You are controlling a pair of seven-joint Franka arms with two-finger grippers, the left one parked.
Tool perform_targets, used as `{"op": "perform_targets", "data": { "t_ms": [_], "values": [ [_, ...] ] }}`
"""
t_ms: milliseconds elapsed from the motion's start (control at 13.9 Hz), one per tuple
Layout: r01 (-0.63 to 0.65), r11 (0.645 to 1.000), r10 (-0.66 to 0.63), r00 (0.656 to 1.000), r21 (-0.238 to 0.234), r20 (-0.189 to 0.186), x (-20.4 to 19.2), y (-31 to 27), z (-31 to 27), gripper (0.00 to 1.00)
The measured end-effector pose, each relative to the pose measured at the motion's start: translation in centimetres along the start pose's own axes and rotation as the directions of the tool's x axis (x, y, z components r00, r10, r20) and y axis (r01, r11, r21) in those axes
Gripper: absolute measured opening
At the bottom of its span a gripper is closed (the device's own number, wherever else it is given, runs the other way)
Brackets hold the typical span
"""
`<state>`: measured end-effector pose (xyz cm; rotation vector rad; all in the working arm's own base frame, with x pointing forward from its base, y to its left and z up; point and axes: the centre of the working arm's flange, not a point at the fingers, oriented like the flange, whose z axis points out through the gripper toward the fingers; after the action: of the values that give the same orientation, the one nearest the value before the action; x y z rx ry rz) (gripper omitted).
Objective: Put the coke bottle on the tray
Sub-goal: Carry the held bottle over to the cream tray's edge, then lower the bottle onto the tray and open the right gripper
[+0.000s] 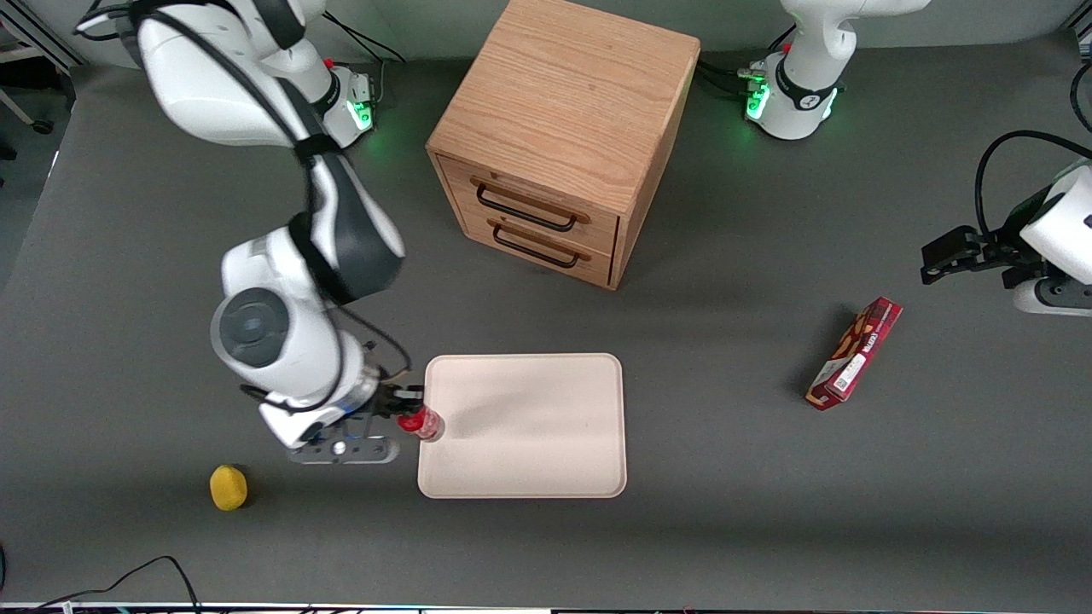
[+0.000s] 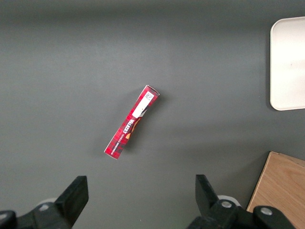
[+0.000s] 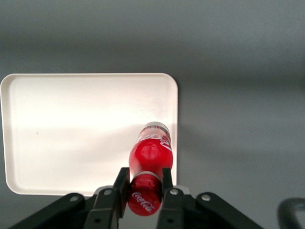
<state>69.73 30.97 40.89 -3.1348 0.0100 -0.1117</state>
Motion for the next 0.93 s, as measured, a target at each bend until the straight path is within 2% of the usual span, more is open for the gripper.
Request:
{"op": "perform_targets", "data": {
  "t_ms": [144, 431, 935],
  "values": [
    [0.005, 1.0, -0.005, 1.0, -0.006, -0.026, 0.0, -1.3, 1.0, 0.31],
    [-0.031, 1.0, 0.031, 0.997, -0.001, -0.077, 2.3, 1.1, 4.6, 0.31],
    [-0.026, 0.999, 0.027, 0.997, 0.024, -0.074, 2.2, -0.2, 5.9, 0.31]
  ]
}}
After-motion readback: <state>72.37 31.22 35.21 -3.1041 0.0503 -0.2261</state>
